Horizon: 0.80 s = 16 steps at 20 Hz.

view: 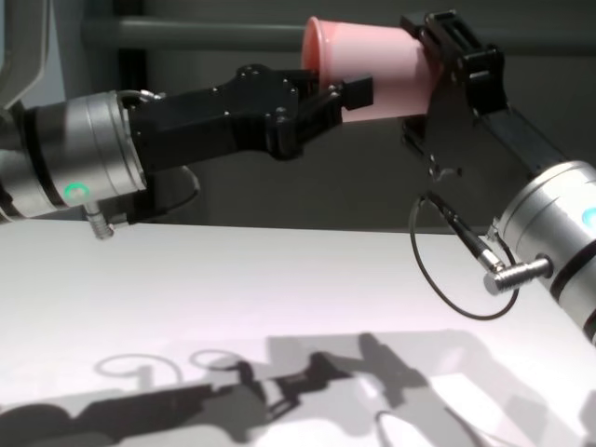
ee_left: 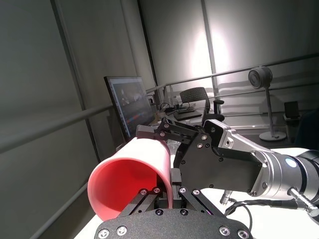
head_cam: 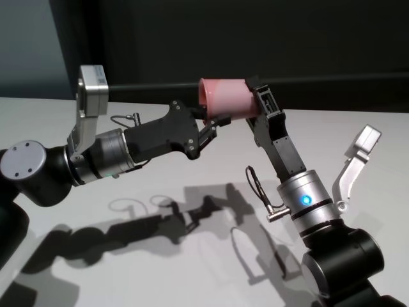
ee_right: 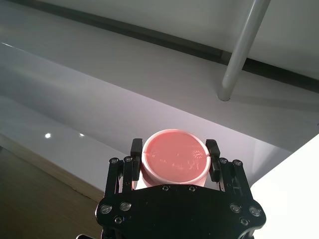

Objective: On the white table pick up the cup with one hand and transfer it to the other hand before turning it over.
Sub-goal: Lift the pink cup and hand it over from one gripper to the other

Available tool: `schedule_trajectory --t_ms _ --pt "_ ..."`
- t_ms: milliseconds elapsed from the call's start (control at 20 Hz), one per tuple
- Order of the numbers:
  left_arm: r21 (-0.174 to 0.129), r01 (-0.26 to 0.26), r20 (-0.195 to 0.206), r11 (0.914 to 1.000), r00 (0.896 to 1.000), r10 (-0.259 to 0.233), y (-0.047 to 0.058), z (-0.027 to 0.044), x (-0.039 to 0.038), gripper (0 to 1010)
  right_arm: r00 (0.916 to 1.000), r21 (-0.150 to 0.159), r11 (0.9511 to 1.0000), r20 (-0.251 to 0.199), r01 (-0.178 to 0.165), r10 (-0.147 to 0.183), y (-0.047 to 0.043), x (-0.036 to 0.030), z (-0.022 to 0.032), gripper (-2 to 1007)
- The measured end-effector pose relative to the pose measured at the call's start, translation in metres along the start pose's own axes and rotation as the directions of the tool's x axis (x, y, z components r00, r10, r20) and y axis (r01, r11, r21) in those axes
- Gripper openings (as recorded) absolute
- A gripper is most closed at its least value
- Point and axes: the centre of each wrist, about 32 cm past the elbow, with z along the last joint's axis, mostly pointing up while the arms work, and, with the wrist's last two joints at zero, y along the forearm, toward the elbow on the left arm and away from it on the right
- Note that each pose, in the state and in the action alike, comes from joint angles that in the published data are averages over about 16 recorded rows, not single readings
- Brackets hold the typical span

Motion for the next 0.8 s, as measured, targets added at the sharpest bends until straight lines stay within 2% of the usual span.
schedule_trajectory --t_ms 350,800 --pt "0.0 0.0 0.0 1.0 1.0 0.0 0.0 0.0 0.0 187 1.0 0.0 1.0 0.0 0.0 0.0 0.0 -0.0001 -0.0001 738" --pt "0.0 0.0 0.0 1.0 1.0 0.0 0.0 0.0 0.0 474 1.0 0.0 1.0 0.0 -0.001 0.001 0.0001 -0.0001 -0.0001 738"
